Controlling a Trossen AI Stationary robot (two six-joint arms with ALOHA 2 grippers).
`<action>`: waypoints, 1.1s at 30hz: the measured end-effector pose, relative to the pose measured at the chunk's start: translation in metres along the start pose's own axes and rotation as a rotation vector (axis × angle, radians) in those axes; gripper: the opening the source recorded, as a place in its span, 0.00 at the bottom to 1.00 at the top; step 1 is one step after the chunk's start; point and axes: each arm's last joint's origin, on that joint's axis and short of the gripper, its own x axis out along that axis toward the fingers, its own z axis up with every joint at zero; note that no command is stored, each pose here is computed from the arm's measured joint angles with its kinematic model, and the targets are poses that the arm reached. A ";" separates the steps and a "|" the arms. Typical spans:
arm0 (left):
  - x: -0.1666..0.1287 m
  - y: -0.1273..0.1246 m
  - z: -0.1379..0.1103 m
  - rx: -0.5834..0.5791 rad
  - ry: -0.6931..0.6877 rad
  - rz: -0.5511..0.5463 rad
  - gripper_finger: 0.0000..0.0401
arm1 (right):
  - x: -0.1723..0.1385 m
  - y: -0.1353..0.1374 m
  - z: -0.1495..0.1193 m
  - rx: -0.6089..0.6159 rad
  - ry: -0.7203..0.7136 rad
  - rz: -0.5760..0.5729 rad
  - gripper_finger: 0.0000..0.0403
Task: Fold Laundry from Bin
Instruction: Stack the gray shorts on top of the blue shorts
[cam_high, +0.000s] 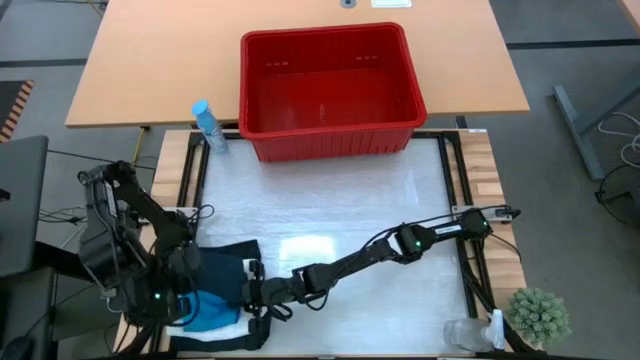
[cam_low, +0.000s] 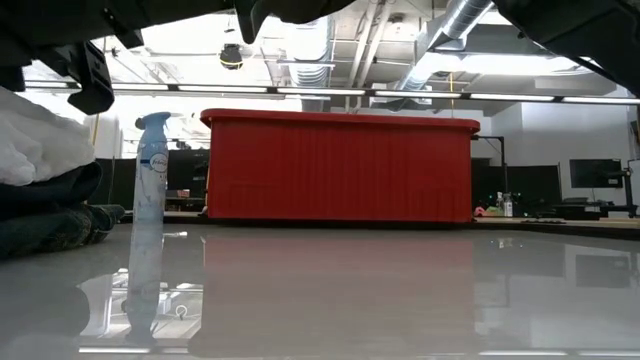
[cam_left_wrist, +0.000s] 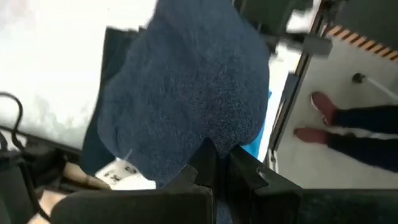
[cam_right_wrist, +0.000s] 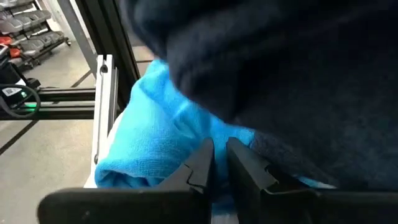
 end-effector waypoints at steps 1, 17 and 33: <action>0.002 -0.003 -0.004 0.001 0.015 0.004 0.00 | 0.000 0.000 0.000 0.000 0.003 -0.001 0.17; 0.062 -0.071 -0.062 0.087 0.095 -0.009 0.00 | 0.003 -0.016 0.000 0.093 0.023 -0.026 0.17; 0.092 -0.073 -0.075 0.129 0.123 0.229 0.13 | -0.009 -0.023 0.020 0.141 0.120 -0.038 0.17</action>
